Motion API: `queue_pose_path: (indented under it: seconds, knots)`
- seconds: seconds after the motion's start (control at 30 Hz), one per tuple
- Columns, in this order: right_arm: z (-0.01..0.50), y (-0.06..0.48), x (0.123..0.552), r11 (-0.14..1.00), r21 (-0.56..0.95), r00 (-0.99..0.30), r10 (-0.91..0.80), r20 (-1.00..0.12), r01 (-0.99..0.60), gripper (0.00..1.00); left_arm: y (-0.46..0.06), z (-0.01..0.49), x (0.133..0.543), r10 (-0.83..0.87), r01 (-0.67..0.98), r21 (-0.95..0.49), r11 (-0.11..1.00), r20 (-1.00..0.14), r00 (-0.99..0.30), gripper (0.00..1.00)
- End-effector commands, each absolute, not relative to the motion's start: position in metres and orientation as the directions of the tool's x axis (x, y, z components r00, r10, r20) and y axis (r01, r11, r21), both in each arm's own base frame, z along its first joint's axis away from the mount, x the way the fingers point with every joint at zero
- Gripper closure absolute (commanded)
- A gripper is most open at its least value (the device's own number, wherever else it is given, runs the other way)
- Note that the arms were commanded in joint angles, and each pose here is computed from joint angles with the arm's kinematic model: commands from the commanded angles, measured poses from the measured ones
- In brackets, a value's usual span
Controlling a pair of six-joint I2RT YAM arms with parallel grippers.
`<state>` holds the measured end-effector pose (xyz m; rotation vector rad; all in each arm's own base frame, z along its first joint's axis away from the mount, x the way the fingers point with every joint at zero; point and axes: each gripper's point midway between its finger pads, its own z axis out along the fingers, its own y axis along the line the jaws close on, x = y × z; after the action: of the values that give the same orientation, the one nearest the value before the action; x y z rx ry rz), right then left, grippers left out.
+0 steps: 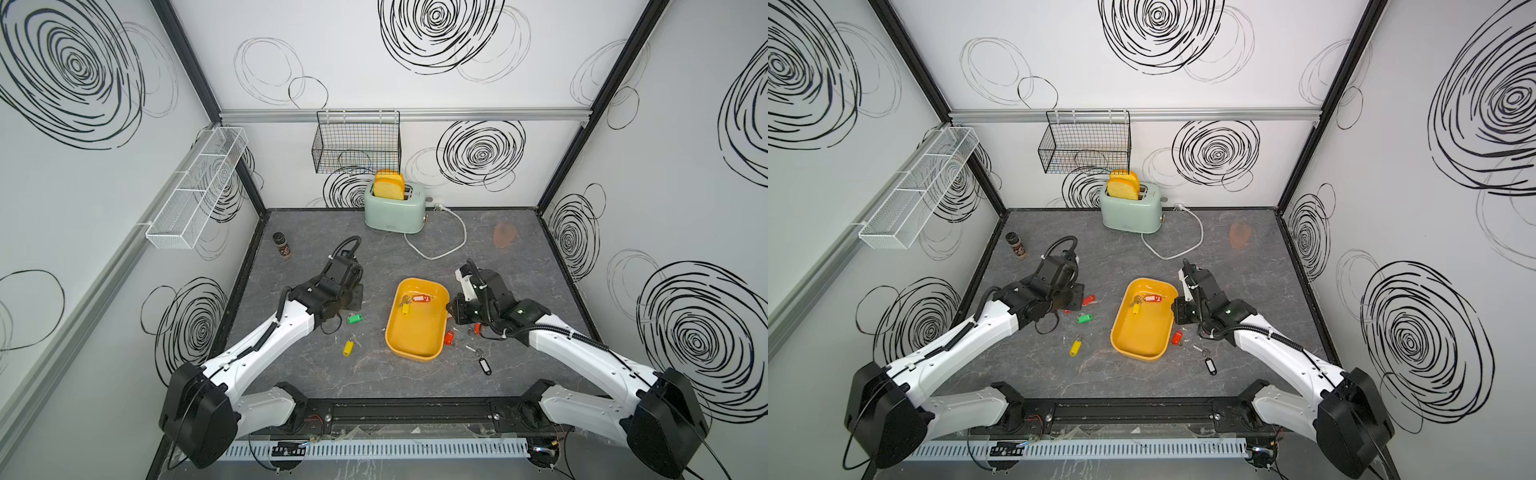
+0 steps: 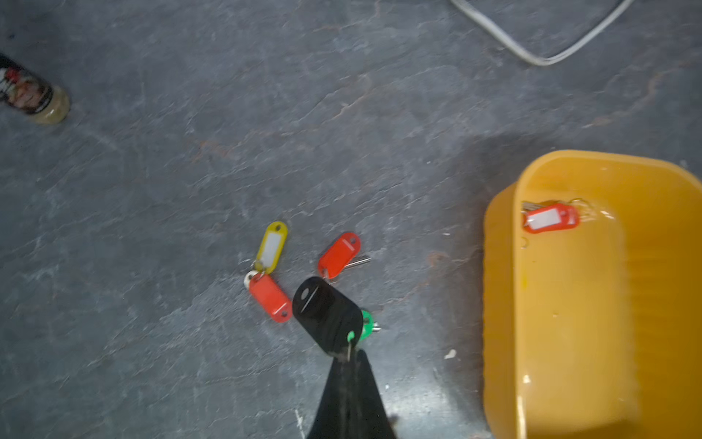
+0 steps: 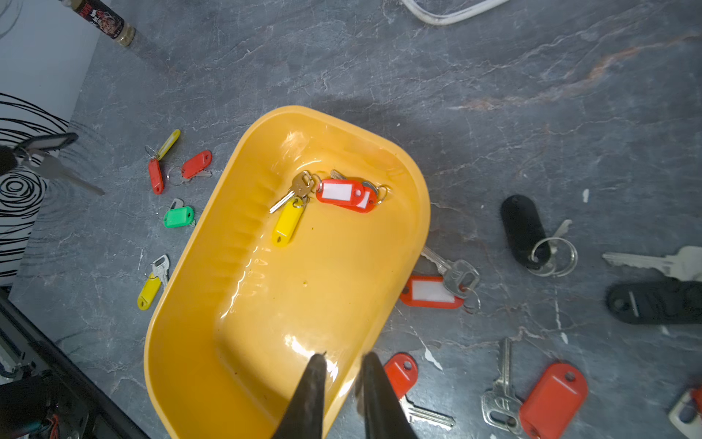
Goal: Take the keys out of the storage box
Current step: Place the key at the center of the board.
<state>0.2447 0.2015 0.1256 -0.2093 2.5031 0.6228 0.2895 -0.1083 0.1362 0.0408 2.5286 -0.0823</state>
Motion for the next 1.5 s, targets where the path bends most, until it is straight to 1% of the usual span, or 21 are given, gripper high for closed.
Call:
queue_pose_path:
  seconds: [0.0, 0.1, 0.2, 0.33, 0.4, 0.53, 0.63, 0.67, 0.7, 0.93, 1.0, 1.13, 1.23, 1.4, 1.47]
  knots:
    - [0.136, 0.211, 0.25, 0.866, 0.412, -0.826, -0.003, -0.563, -0.284, 0.78, -0.084, 0.119, 0.281, -0.094, -0.057, -0.085, 0.995, -0.535, -0.839, 0.98]
    - [0.135, 0.212, 0.25, 0.865, 0.413, -0.827, -0.004, -0.563, -0.285, 0.78, -0.068, 0.104, 0.276, -0.212, -0.156, -0.151, 0.976, -0.498, -0.841, 0.98]
    - [0.133, 0.212, 0.25, 0.867, 0.41, -0.829, -0.007, -0.56, -0.284, 0.78, -0.059, 0.101, 0.275, -0.259, -0.213, -0.148, 0.966, -0.485, -0.836, 0.98]
    - [0.132, 0.212, 0.25, 0.866, 0.412, -0.828, -0.004, -0.561, -0.283, 0.78, -0.054, 0.086, 0.27, -0.312, -0.262, -0.174, 0.949, -0.412, -0.856, 0.98]
    - [0.132, 0.212, 0.25, 0.866, 0.412, -0.828, -0.004, -0.561, -0.283, 0.78, -0.053, 0.082, 0.268, -0.322, -0.273, -0.178, 0.946, -0.386, -0.865, 0.97]
    - [0.13, 0.212, 0.25, 0.866, 0.413, -0.83, -0.005, -0.558, -0.283, 0.77, -0.058, 0.079, 0.261, -0.358, -0.295, -0.232, 0.927, -0.315, -0.879, 0.97]
    - [0.13, 0.212, 0.25, 0.865, 0.414, -0.829, -0.004, -0.559, -0.283, 0.78, -0.057, 0.079, 0.257, -0.37, -0.305, -0.241, 0.921, -0.3, -0.879, 0.97]
    - [0.13, 0.212, 0.25, 0.865, 0.415, -0.828, -0.002, -0.561, -0.283, 0.77, -0.058, 0.079, 0.257, -0.37, -0.305, -0.244, 0.92, -0.295, -0.881, 0.93]
    - [0.129, 0.212, 0.25, 0.865, 0.414, -0.829, -0.003, -0.56, -0.283, 0.78, -0.059, 0.077, 0.255, -0.369, -0.305, -0.246, 0.92, -0.283, -0.886, 0.92]
    - [0.13, 0.214, 0.251, 0.864, 0.415, -0.829, -0.004, -0.559, -0.284, 0.77, -0.067, 0.066, 0.245, -0.346, -0.293, -0.246, 0.924, -0.207, -0.915, 0.91]
    - [0.131, 0.213, 0.252, 0.865, 0.414, -0.827, -0.002, -0.562, -0.283, 0.77, -0.067, 0.066, 0.243, -0.343, -0.292, -0.243, 0.925, -0.205, -0.917, 0.89]
    - [0.13, 0.214, 0.252, 0.864, 0.415, -0.828, -0.003, -0.561, -0.284, 0.77, -0.066, 0.071, 0.242, -0.347, -0.294, -0.243, 0.925, -0.216, -0.913, 0.72]
    - [0.132, 0.217, 0.253, 0.86, 0.419, -0.828, -0.007, -0.56, -0.291, 0.77, -0.064, 0.076, 0.243, -0.356, -0.299, -0.245, 0.922, -0.236, -0.904, 0.67]
    - [0.141, 0.226, 0.257, 0.843, 0.421, -0.819, -0.039, -0.573, -0.335, 0.77, -0.064, 0.089, 0.247, -0.368, -0.292, -0.274, 0.916, -0.291, -0.883, 0.62]
    - [0.145, 0.232, 0.259, 0.835, 0.418, -0.814, -0.06, -0.578, -0.359, 0.74, -0.066, 0.093, 0.249, -0.368, -0.28, -0.292, 0.915, -0.311, -0.877, 0.59]
